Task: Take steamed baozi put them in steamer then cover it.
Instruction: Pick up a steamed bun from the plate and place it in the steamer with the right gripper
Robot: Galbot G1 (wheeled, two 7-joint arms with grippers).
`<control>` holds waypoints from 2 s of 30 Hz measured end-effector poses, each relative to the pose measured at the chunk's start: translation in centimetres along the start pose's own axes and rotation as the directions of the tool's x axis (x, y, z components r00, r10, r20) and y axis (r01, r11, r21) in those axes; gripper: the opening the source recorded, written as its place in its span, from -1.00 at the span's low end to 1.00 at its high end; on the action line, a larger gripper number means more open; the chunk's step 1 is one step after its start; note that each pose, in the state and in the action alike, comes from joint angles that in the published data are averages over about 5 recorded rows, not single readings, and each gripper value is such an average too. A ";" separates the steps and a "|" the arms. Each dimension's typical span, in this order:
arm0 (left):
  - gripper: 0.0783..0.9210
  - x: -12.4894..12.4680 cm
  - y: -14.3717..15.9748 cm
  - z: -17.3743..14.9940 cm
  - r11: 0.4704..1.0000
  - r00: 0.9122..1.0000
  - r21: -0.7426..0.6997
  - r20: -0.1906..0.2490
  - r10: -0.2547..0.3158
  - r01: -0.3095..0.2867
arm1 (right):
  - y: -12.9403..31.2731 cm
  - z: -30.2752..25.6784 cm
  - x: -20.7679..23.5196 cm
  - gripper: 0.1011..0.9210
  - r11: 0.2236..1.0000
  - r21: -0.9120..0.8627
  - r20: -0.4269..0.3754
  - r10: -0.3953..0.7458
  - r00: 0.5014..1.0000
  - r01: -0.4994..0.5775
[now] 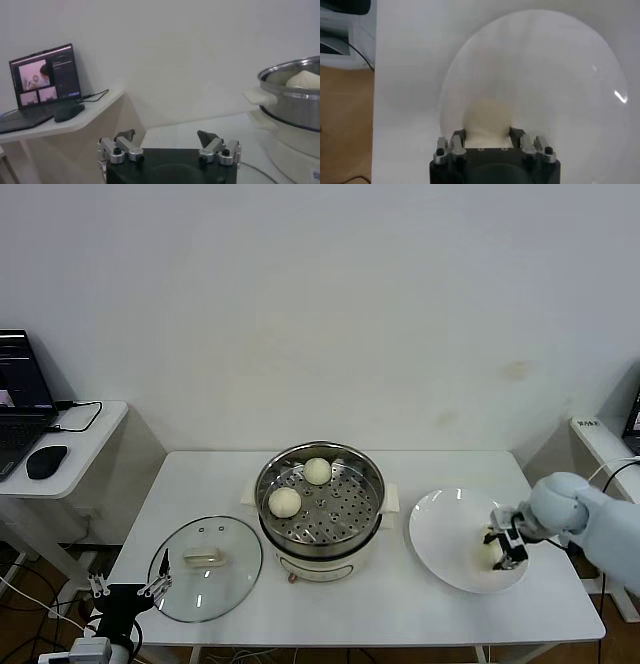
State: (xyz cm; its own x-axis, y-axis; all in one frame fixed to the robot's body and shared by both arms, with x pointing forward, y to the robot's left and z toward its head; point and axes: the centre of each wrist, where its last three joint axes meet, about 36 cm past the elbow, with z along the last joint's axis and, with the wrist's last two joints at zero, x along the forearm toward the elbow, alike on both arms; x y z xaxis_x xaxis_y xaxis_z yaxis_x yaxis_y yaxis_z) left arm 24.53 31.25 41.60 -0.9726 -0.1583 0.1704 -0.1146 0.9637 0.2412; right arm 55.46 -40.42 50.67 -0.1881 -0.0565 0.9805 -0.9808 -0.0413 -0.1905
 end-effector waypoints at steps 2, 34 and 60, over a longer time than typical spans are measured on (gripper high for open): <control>0.77 0.0 0.0 -0.1 1.000 1.000 0.000 0.002 0.001 -0.001 | -1.0 -0.1 1.3 0.13 1.000 -0.005 0.011 0.020 1.000 -0.020; 0.77 0.6 0.6 -0.8 1.000 1.000 0.002 0.018 -0.025 0.025 | -9.2 -25.2 14.1 0.15 0.829 0.507 0.271 0.106 0.957 -0.236; 0.77 0.6 0.9 -0.8 0.999 0.998 0.014 0.019 -0.053 0.052 | -5.5 -33.5 7.0 0.20 0.483 0.861 0.207 -0.045 0.977 -0.160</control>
State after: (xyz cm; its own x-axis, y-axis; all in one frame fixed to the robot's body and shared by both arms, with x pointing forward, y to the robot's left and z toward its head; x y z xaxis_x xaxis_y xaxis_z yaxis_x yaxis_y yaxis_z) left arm 23.98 31.81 42.68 -0.9690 -0.2045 0.1388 -0.1682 0.9571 0.2361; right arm 57.84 -7.19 60.23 -0.1288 -0.2600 0.9570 -0.3990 -0.8699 -0.2901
